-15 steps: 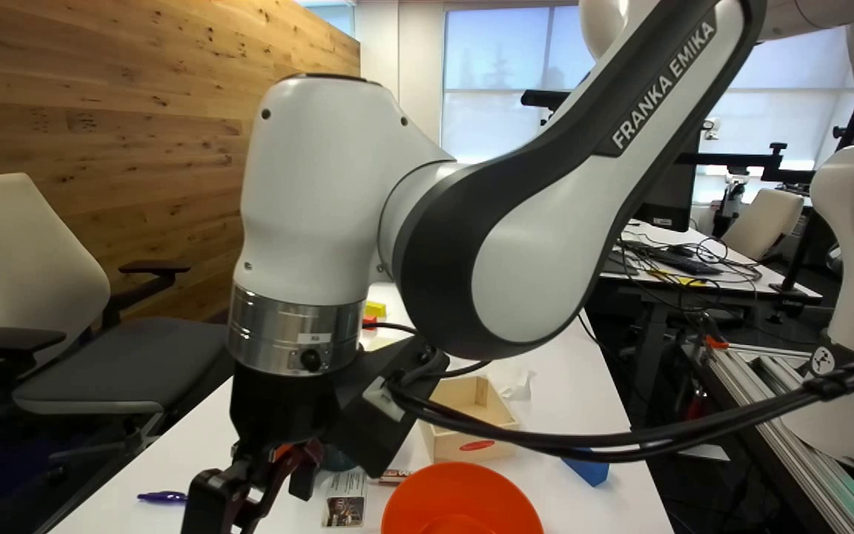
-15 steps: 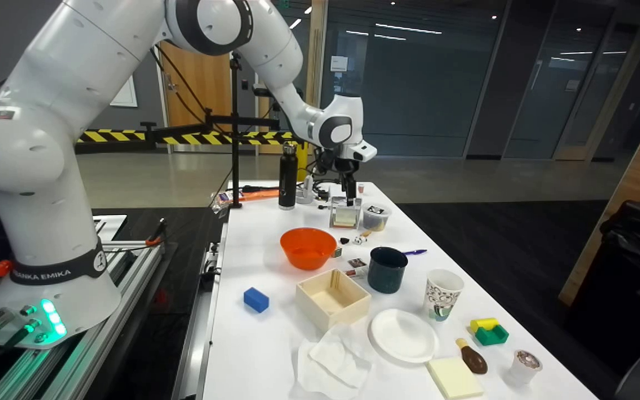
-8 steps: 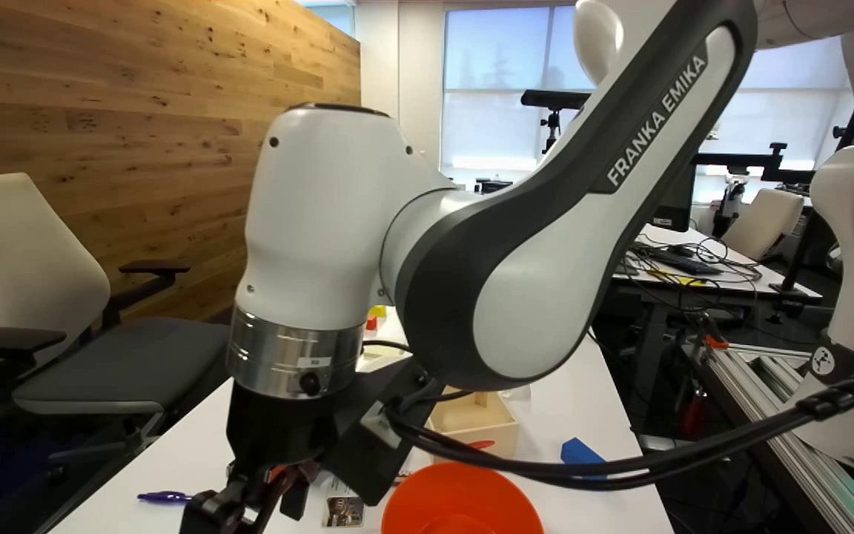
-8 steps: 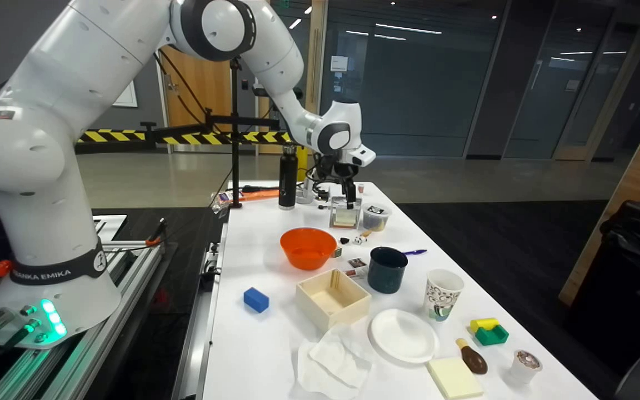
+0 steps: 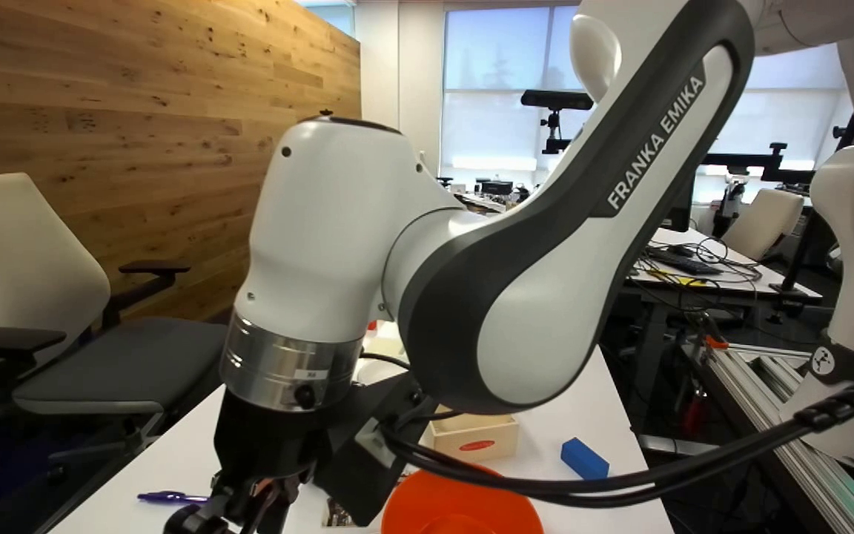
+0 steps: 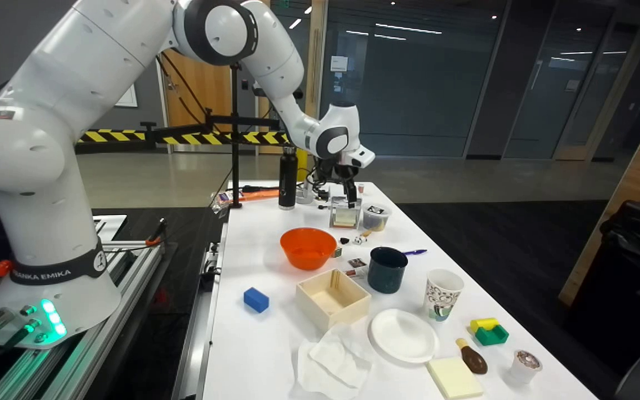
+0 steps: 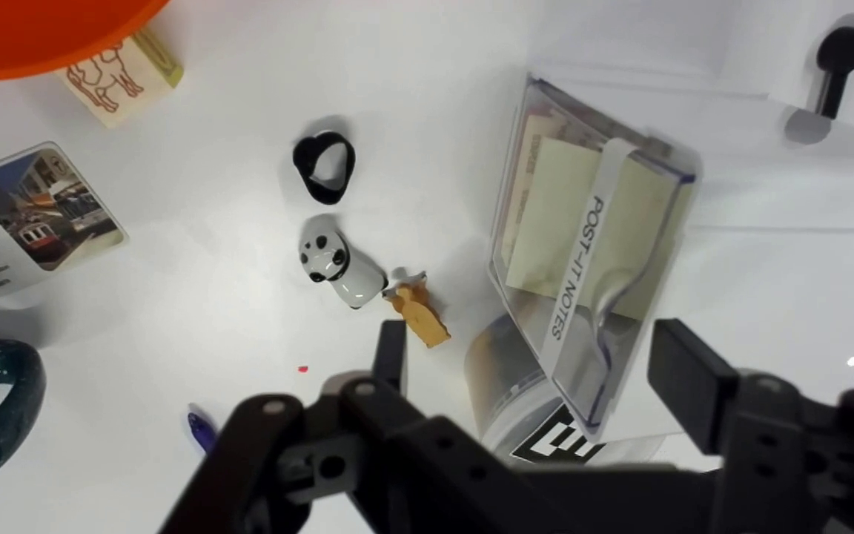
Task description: Open the white container on the left.
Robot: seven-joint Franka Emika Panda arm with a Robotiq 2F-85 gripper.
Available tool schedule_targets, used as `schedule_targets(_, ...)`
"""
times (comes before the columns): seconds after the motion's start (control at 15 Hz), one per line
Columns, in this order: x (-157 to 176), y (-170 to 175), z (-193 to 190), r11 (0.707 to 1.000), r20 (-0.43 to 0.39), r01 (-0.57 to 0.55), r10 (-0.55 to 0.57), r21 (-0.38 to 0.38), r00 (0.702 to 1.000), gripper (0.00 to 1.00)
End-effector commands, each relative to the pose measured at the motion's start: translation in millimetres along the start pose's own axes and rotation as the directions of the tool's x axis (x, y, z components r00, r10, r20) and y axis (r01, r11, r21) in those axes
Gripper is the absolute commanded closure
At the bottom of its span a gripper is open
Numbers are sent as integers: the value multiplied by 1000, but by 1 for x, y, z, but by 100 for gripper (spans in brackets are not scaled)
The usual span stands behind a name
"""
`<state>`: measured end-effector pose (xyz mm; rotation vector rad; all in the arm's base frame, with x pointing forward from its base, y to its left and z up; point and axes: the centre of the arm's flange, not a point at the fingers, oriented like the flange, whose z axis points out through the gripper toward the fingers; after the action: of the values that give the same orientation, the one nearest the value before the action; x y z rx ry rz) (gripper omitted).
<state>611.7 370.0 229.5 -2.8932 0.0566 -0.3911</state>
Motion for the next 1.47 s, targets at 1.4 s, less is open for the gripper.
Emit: schedule_targets(1.4,-3,14,-3,995,17,-47,46,93,999,27)
